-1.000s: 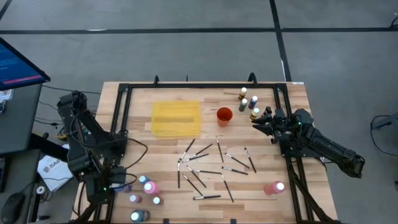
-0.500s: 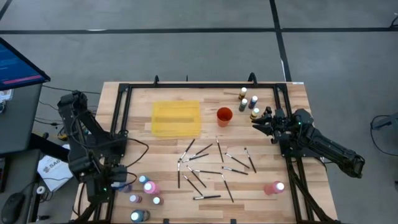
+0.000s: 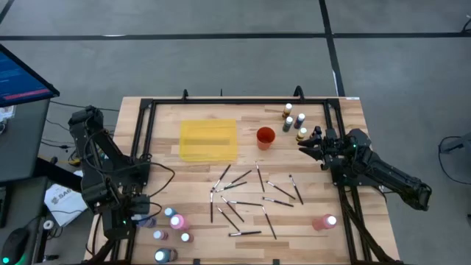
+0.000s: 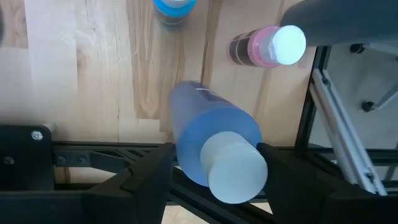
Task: Pick & Place Paint Supplies
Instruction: Put the purple paint bottle into the yellow bin
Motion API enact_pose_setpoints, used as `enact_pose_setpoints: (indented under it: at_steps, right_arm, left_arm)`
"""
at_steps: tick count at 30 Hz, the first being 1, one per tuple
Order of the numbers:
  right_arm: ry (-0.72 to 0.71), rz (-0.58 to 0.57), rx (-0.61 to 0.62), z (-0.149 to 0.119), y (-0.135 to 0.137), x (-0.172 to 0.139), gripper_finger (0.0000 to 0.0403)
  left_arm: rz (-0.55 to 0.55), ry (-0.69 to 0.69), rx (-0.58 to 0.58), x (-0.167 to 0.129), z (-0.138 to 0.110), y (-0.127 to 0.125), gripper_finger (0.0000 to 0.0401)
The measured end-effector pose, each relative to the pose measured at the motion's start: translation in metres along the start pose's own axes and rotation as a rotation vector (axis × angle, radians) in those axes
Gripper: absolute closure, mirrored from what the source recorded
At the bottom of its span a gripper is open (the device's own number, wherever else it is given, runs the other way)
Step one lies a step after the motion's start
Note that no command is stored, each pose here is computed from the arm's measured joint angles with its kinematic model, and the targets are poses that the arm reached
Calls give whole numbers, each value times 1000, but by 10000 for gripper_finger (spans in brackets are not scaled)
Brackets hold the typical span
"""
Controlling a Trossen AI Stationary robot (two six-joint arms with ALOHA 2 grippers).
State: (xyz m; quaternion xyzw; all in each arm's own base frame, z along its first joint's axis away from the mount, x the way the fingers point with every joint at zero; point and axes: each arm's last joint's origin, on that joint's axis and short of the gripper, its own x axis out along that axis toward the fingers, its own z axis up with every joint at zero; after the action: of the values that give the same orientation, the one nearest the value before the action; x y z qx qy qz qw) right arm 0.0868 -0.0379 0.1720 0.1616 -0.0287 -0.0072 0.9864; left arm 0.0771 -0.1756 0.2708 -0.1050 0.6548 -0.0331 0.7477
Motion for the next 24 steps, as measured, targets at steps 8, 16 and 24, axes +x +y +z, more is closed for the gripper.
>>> enact_pose_setpoints:
  at_steps: [8,16,24]
  right_arm:
    - [0,0,0,0,0,0,283]
    - [0,0,0,0,0,0,283]
    - [0,0,0,0,0,0,283]
  left_arm:
    - [-31,-11,-36,-5,0,2,205]
    - [-16,-22,-28,0,-1,3,218]
    - [-10,-19,-27,-1,-1,4,288]
